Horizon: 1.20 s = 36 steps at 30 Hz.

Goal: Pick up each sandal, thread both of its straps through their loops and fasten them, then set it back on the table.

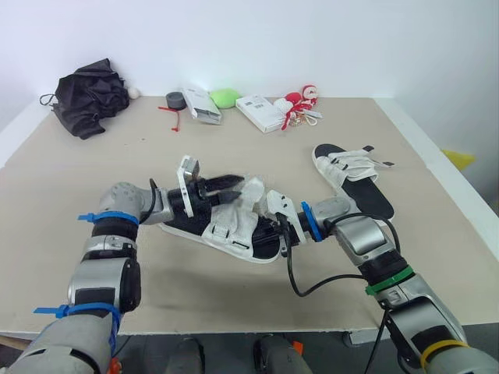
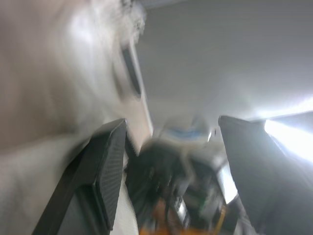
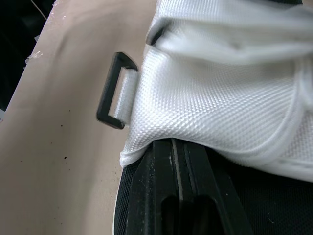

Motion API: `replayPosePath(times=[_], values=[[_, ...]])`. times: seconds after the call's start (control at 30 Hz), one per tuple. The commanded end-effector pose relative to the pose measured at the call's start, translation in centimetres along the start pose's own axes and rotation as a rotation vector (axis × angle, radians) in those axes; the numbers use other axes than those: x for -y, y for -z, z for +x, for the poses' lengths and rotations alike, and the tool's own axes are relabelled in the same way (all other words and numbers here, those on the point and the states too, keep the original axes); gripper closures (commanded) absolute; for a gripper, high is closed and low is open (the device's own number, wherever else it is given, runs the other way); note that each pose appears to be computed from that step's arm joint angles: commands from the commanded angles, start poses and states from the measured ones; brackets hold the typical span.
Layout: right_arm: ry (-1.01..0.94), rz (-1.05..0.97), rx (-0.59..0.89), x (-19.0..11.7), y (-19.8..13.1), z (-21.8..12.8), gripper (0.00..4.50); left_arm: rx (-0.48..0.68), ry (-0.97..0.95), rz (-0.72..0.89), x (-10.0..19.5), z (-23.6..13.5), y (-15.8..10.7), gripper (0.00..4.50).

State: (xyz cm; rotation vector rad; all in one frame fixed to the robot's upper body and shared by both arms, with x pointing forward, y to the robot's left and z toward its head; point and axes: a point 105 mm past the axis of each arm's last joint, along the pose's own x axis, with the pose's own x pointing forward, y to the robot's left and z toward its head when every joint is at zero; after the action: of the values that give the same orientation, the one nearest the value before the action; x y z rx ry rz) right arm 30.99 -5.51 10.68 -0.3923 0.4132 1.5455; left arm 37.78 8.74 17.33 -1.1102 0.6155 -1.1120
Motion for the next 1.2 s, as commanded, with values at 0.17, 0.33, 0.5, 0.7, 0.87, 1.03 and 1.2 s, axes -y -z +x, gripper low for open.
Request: replayPosePath(times=[0.17, 0.33, 0.5, 0.7, 0.87, 1.03, 1.2], values=[[-0.028, 0.074, -0.072, -0.6, 2.4, 0.8, 4.50, -0.023, -0.103, 0.027, -1.9, 0.4, 0.6, 1.38], [-0.027, 0.077, -0.073, -0.6, 2.5, 0.8, 4.50, -0.013, -0.117, 0.040, -2.0, 0.7, 0.5, 1.38], [-0.023, 0.079, -0.075, -0.6, 2.6, 0.8, 4.50, -0.067, -0.191, 0.077, -2.4, 0.4, 0.7, 1.38], [-0.019, 0.078, -0.074, -0.6, 2.6, 0.8, 4.50, -0.146, -0.476, 0.195, -6.9, -2.1, 1.3, 1.38], [-0.016, 0.079, -0.077, -0.6, 2.7, 0.7, 4.50, -0.214, -0.500, 0.253, -7.2, -2.3, 1.6, 1.38], [-0.013, 0.077, -0.079, -0.6, 2.7, 0.7, 4.50, -0.174, -0.418, 0.234, -5.5, -0.8, 0.7, 1.38], [-0.011, 0.075, -0.081, -0.5, 2.7, 0.7, 4.50, -0.031, -0.244, 0.149, -1.6, 1.2, -1.8, 1.38]])
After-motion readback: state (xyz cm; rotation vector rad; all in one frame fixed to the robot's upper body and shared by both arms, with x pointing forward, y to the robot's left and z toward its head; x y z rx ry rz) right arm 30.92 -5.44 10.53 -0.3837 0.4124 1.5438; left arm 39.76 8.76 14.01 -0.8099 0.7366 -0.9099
